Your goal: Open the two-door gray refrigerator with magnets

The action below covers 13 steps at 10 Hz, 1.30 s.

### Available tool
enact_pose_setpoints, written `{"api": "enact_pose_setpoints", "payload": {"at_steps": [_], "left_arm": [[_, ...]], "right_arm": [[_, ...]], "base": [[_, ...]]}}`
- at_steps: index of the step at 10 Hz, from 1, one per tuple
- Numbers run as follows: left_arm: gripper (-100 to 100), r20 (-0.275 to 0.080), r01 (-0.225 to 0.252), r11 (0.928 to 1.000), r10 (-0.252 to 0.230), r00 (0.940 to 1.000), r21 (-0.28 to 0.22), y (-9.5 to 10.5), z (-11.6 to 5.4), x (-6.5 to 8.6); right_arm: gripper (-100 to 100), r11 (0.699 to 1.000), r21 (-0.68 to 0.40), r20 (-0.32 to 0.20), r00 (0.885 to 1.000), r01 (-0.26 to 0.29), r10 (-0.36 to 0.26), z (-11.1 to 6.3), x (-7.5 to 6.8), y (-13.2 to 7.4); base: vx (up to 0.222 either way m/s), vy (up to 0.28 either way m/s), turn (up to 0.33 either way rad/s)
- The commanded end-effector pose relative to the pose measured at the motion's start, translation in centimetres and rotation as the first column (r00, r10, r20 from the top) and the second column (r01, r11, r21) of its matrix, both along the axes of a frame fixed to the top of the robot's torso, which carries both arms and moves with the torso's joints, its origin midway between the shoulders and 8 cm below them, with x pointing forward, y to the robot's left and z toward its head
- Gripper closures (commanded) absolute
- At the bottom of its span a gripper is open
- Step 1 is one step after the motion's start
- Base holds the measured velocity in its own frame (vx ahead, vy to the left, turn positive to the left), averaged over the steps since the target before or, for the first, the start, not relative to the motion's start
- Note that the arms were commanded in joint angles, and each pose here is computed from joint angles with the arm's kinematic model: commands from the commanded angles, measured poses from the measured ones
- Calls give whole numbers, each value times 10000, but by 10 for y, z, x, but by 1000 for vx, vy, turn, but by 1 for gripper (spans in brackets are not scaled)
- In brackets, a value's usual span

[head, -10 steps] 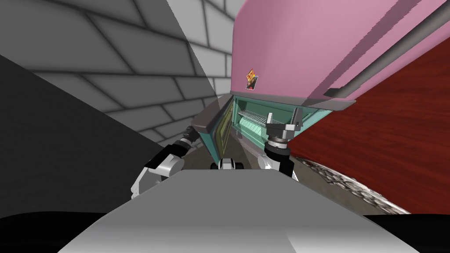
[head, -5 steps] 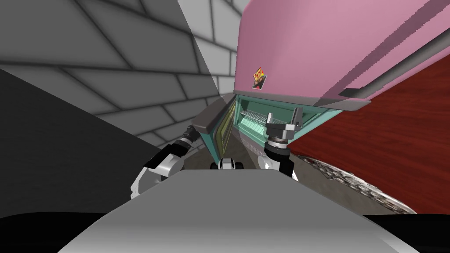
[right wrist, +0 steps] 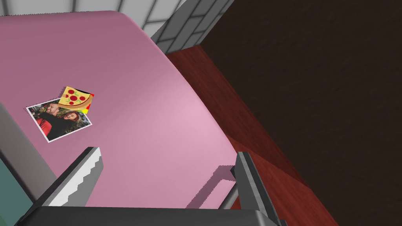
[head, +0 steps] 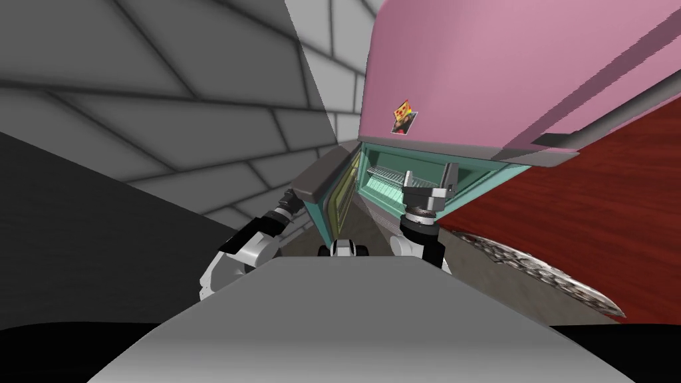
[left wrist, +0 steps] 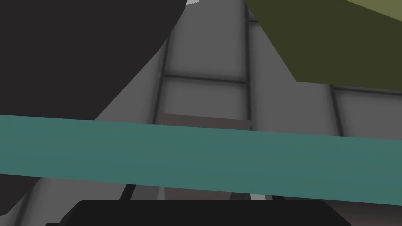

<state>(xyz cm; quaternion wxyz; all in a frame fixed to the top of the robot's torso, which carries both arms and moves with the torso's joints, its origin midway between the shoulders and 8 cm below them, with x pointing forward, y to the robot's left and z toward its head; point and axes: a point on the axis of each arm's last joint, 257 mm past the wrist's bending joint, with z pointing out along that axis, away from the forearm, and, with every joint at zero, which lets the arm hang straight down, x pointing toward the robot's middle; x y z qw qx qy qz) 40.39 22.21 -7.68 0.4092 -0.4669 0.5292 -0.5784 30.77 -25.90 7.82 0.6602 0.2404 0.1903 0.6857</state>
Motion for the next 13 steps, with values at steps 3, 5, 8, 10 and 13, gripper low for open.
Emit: {"api": "enact_pose_setpoints", "payload": {"at_steps": [3, 5, 8, 10, 13], "left_arm": [[-100, 10, 264, 9996, -264, 9997, -99, 8, 26, -5], [-100, 7, 466, 9988, -466, 9989, -125, 9, 42, -10], [-100, -438, 462, 9989, -466, 9980, -97, 12, 31, -12], [0, -604, 432, 9990, -438, 9972, -106, 13, 26, -12], [0, -678, 377, 9993, -382, 9970, -87, 16, 23, -11]], "right_arm": [[0, 10000, 8, 3, 10000, -3, 3, 0, 0, 0], [0, 10000, 6, 3, 10000, -2, 2, 0, 0, 0], [0, 10000, 5, 1, 10000, -1, 1, 0, 0, 0], [0, 10000, 6, 3, 10000, -2, 2, 0, 0, 0], [0, 10000, 5, 3, 10000, -2, 2, 0, 0, 0]], "base": [[17, -68, 98], [-2, -48, 96], [38, -18, 50], [0, 0, 0], [-1, -1, -3]]}}
